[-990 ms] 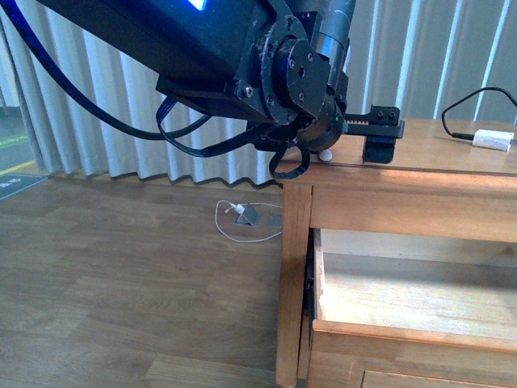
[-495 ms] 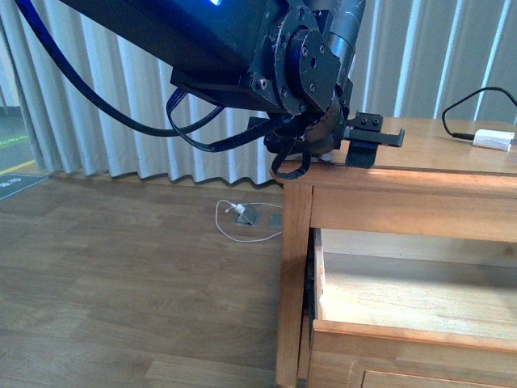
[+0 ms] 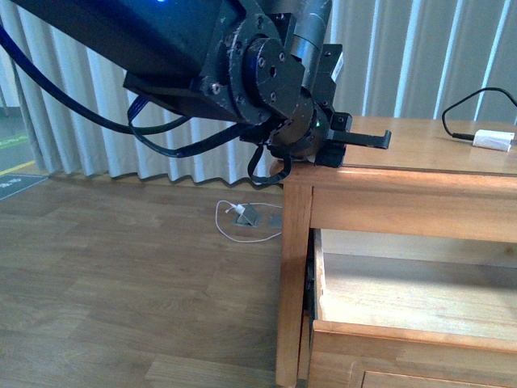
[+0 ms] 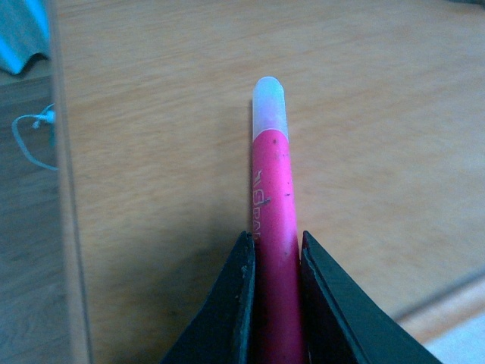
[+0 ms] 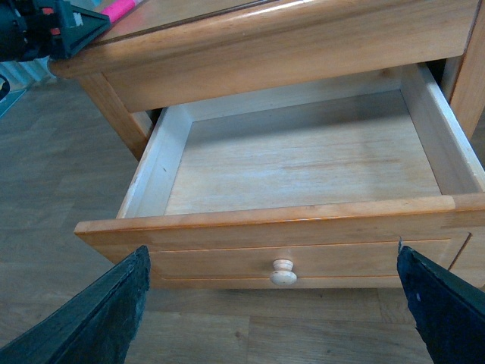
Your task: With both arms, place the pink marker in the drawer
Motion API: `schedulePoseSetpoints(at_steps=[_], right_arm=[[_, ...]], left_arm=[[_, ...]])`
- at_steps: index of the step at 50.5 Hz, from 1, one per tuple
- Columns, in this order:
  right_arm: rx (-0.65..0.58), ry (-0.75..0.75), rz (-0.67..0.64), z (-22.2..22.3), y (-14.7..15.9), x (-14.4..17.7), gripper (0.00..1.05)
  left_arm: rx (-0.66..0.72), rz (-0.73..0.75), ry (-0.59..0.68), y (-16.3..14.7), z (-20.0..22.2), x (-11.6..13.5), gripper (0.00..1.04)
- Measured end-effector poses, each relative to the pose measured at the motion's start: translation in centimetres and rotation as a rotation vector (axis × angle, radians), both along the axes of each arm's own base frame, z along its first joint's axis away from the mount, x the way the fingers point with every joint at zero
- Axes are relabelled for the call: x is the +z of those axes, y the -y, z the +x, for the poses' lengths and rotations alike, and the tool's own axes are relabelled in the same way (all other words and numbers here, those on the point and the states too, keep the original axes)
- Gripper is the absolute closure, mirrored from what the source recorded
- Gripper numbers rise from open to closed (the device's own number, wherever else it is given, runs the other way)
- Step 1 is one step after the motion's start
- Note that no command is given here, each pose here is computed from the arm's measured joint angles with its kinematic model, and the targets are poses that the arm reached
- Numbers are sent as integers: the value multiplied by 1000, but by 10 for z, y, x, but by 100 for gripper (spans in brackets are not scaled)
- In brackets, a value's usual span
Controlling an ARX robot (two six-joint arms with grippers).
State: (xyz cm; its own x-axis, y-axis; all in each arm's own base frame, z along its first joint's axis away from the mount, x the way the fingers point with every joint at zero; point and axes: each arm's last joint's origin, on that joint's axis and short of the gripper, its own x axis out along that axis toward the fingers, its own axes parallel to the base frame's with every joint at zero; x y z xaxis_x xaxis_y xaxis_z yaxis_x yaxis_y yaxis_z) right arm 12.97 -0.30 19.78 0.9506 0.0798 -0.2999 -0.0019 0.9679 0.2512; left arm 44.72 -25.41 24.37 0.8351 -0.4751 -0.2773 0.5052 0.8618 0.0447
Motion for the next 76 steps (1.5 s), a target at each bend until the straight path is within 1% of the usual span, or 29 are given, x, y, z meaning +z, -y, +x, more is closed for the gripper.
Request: schedulePoseSetpoints(at_steps=[7, 15, 19, 22, 29, 37, 45, 49, 54, 56, 58, 61, 63, 66, 67, 72, 76], right_arm=[[0, 0, 0, 0, 0, 0, 8], [0, 0, 0, 0, 0, 0, 8], [0, 0, 0, 0, 0, 0, 8], [0, 0, 0, 0, 0, 0, 8], [0, 0, 0, 0, 0, 0, 8], [0, 0, 0, 0, 0, 0, 8], [0, 0, 0, 0, 0, 0, 8], [0, 0, 0, 0, 0, 0, 8], [0, 0, 0, 0, 0, 0, 8], [0, 0, 0, 0, 0, 0, 8], [0, 0, 0, 0, 0, 0, 8], [0, 0, 0, 0, 0, 0, 8], [0, 0, 0, 0, 0, 0, 8], [0, 0, 0, 0, 0, 0, 8], [0, 0, 0, 0, 0, 0, 8], [0, 0, 0, 0, 0, 0, 8], [0, 0, 0, 0, 0, 0, 8]], left_arm=[[-157, -27, 44, -9, -18, 6, 90], [-344, -46, 105, -23, -50, 28, 90], [-387, -39, 116, -27, -58, 28, 90], [-415, -34, 110, -26, -63, 23, 90], [-438, 11, 74, -21, -69, 0, 90], [-453, 47, 49, -4, -71, -23, 90], [-470, 86, -4, 19, -72, -58, 90], [-460, 100, -16, 25, -71, -66, 90], [-454, 105, -17, 29, -70, -71, 90], [-445, 110, -15, 30, -70, -71, 85], [-442, 113, -11, 30, -70, -70, 78], [-434, 120, -5, 30, -70, -70, 71], [-422, 132, 3, 30, -69, -70, 63], [-415, 136, 10, 30, -69, -70, 56], [-407, 139, 14, 30, -69, -70, 52], [-353, 162, 37, 26, -72, -67, 38], [-309, 166, 56, 20, -77, -60, 28]])
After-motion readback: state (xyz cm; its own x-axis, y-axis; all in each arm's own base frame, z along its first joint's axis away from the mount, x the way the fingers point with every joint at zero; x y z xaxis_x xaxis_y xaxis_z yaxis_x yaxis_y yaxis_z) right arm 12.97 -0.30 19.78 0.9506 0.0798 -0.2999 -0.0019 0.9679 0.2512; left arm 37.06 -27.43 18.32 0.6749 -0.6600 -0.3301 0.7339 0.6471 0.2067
